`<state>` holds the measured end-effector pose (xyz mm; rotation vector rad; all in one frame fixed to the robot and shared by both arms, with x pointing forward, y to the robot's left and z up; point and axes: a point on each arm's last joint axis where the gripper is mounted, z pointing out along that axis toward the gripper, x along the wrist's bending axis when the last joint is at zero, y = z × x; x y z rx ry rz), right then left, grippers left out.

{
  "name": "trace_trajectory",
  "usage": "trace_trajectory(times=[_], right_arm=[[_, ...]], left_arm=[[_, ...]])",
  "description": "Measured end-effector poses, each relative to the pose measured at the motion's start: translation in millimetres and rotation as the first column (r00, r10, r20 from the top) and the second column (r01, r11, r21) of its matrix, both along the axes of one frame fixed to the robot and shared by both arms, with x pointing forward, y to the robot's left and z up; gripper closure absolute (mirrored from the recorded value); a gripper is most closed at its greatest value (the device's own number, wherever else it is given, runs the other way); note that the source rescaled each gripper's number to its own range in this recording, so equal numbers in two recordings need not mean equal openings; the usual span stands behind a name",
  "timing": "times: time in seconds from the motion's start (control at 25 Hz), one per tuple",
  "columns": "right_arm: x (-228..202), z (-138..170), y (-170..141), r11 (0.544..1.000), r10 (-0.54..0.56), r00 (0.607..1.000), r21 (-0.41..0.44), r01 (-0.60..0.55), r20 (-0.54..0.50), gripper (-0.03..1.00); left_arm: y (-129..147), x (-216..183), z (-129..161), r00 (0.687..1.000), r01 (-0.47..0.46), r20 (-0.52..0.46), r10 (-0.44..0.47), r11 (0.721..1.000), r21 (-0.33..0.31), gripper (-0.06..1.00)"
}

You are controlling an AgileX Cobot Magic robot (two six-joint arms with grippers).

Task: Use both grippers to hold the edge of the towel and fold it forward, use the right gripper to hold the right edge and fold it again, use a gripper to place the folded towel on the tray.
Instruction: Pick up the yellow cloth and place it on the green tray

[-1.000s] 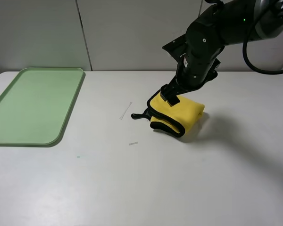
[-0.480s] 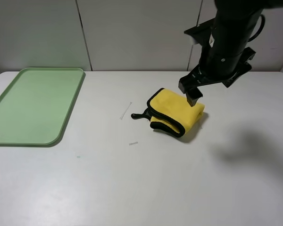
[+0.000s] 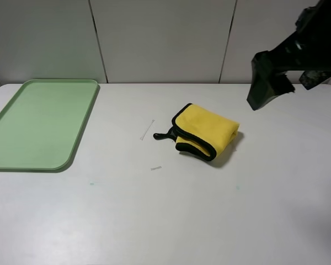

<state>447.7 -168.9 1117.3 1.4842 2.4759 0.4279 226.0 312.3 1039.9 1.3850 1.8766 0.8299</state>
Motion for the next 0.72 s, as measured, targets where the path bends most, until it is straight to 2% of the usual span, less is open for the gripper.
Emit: trace_trajectory(times=[0.36, 0.72], right_arm=[[-71.7, 4.8, -46.8, 0.998, 0.004, 0.996, 0.060, -0.009, 0.089, -0.03], [-141.5, -18.6, -90.6, 0.987, -0.029, 0.983, 0.161, -0.001, 0.184, -0.03]], left_arm=[[0.0, 0.0, 0.0, 1.000, 0.000, 0.000, 0.000, 1.000, 0.000, -0.05], [0.0, 0.0, 0.0, 1.000, 0.000, 0.000, 0.000, 1.000, 0.000, -0.05]])
